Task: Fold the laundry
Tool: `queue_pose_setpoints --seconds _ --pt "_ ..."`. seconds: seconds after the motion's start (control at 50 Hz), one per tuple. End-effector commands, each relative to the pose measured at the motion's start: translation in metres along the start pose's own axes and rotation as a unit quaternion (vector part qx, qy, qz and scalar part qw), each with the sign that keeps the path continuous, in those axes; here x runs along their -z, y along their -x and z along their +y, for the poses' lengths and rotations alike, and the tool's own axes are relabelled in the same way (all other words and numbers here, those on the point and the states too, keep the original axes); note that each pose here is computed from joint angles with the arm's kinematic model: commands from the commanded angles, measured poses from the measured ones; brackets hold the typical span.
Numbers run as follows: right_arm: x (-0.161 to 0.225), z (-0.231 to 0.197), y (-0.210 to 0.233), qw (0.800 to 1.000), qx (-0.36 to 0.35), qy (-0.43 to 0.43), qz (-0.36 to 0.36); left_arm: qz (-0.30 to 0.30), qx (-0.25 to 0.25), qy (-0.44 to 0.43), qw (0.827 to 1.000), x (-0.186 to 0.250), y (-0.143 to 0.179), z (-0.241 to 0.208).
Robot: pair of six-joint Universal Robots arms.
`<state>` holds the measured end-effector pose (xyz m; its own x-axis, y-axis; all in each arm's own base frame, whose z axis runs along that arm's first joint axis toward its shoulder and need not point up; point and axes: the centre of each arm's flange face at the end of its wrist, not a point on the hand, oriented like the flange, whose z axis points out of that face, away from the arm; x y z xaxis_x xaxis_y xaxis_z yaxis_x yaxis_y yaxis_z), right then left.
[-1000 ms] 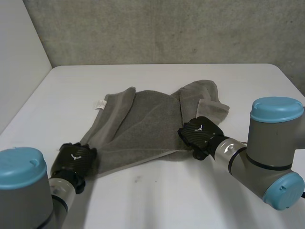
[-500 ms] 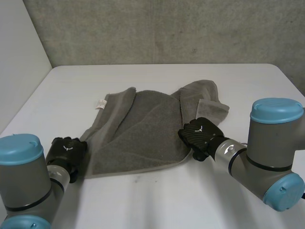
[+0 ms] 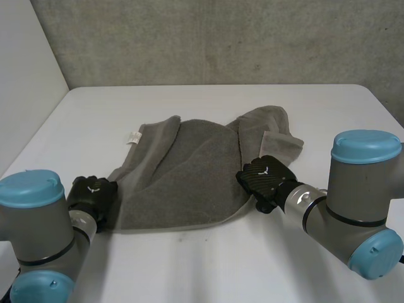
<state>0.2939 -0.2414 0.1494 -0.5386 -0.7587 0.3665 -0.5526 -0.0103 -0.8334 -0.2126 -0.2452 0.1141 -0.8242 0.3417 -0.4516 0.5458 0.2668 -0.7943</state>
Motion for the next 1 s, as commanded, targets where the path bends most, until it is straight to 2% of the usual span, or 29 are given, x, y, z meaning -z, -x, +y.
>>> queue_pose_setpoints --seconds 0.02,0.32,0.36,0.46,0.54,0.78,1.0 --pt "0.0 0.0 0.0 1.0 0.001 0.0 0.0 0.004 0.002 -0.014 1.0 -0.004 -0.001 -0.002" --pt "0.0 0.0 -0.002 1.0 0.002 0.0 0.004 0.019 0.002 -0.015 1.0 -0.007 -0.005 -0.001" --pt "0.0 -0.001 -0.002 1.0 0.002 0.0 0.004 0.02 0.004 -0.023 1.0 -0.006 -0.003 -0.005" --pt "0.001 -0.003 -0.004 1.0 0.003 -0.004 0.007 -0.011 0.023 -0.073 0.997 0.0 0.028 -0.033" --pt "0.002 -0.004 -0.004 1.0 0.002 -0.005 0.008 -0.001 0.024 -0.086 0.996 0.001 0.03 -0.037" --pt "0.002 -0.003 -0.004 1.0 0.002 -0.003 0.007 0.037 0.026 -0.014 0.999 0.013 0.023 -0.01" --pt "0.001 -0.002 -0.003 1.0 0.003 -0.002 0.006 0.05 0.022 0.008 0.999 0.025 0.016 0.004"
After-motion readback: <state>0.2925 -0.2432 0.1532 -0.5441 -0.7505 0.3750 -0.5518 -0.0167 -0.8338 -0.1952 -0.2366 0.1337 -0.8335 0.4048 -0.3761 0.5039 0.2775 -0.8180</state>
